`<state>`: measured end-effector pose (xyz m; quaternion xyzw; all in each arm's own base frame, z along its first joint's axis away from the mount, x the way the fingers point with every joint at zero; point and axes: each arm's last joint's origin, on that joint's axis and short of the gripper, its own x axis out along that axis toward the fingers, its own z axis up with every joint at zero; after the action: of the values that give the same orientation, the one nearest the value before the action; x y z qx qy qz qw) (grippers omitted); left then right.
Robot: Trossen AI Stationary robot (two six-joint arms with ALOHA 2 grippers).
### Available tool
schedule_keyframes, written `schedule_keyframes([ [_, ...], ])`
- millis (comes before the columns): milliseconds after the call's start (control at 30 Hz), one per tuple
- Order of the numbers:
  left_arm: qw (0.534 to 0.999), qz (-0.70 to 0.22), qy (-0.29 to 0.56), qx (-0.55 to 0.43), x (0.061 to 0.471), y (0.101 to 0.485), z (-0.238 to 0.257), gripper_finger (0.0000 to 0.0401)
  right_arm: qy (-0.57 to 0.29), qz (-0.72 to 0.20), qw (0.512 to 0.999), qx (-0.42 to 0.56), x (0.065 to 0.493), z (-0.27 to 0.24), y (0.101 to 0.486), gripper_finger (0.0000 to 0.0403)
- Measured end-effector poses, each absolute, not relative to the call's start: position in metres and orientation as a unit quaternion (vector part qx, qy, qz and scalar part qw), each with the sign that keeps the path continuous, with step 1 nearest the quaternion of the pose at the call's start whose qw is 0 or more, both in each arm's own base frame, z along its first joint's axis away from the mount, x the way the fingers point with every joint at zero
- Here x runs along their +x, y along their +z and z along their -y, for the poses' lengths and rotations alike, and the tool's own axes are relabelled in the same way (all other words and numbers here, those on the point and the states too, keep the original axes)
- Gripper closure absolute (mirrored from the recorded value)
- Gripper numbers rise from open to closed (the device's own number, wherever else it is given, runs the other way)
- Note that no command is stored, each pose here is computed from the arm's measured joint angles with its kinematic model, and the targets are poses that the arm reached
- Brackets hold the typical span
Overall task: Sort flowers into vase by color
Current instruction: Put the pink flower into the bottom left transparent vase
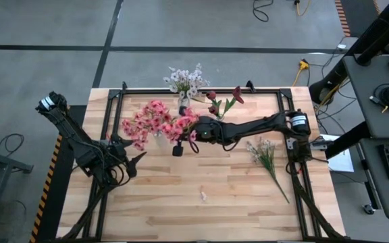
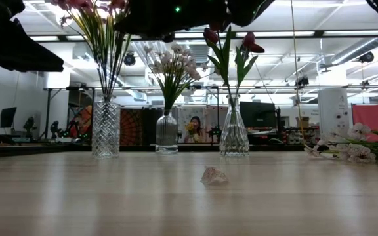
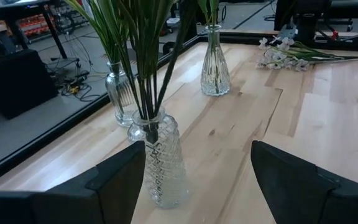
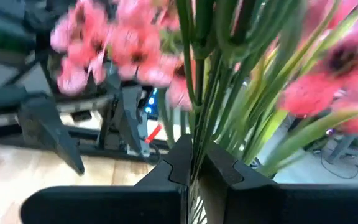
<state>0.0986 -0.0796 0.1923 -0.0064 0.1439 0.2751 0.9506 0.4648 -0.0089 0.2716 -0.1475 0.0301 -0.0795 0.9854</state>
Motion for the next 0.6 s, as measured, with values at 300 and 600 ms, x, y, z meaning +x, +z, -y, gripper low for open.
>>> schedule_keyframes([
  [300, 0.95, -0.145, 0.276, -0.003, 0.098, 0.191, 0.079, 0.0127, -0.079, -0.035, 0.985, -0.15, 0.472, 0.009, 0.267, 0.039],
  [600, 0.947, -0.106, 0.304, -0.018, 0.095, 0.179, 0.072, 0.0127, -0.081, -0.052, 0.987, -0.129, 0.473, 0.012, 0.27, 0.039],
])
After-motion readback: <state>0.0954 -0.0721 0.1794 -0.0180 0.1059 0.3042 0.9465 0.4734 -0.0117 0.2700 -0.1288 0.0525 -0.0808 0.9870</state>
